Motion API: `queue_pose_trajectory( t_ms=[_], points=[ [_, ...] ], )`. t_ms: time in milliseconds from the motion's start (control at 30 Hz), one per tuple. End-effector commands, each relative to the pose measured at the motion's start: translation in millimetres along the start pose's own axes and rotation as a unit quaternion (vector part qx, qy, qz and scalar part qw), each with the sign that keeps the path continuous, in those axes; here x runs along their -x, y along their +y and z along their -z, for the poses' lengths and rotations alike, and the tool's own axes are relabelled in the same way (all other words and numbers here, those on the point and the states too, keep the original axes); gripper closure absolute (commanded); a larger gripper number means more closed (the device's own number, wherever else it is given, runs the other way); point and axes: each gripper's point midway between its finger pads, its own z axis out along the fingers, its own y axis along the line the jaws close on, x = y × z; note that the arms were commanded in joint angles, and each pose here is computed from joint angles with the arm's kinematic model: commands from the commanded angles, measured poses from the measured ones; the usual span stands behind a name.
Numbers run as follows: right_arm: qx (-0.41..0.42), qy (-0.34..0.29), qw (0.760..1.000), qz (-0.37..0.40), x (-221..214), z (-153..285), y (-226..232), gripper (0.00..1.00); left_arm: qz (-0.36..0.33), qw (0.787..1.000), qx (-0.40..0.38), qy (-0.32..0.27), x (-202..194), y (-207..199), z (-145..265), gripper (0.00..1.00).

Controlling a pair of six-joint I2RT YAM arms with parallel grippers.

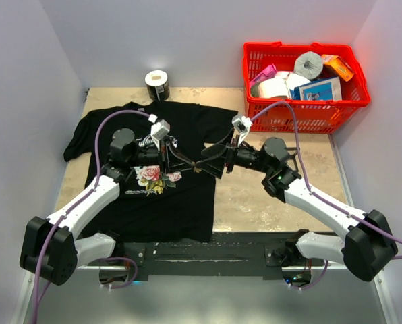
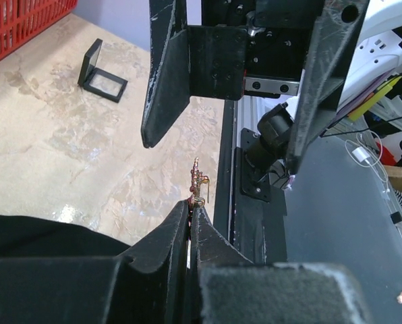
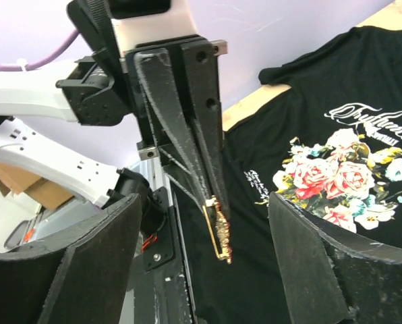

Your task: Pin the brooch onto the clothing

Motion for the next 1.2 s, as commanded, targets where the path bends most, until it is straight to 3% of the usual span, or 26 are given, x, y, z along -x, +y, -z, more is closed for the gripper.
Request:
queue_pose_trajectory(
  t_ms=[0, 500, 733, 1167],
  points=[
    [0.029, 0.008, 0.999, 0.020, 0.5, 0.3, 11.3, 0.19, -0.008, 1.000, -0.014, -0.003, 0.2, -5.3, 5.0, 1.00],
    [0.040, 0.030, 0.999, 0.003, -25.1, -8.8, 10.8, 0.19, -0.006, 1.000, -0.021, -0.004, -0.2, -8.9, 7.3, 1.00],
    [-0.018, 0.032, 0.999, 0.016, -29.4, 0.3, -5.5, 0.21, 0.009, 1.000, -0.003, -0.007, -0.4, 0.7, 9.4, 1.00],
    [-0.103, 0.027, 0.994, -0.002, -41.9, 0.2, -45.9, 0.43, 0.007, 1.000, -0.011, -0.009, 0.6, -2.1, 10.5, 1.00]
  ],
)
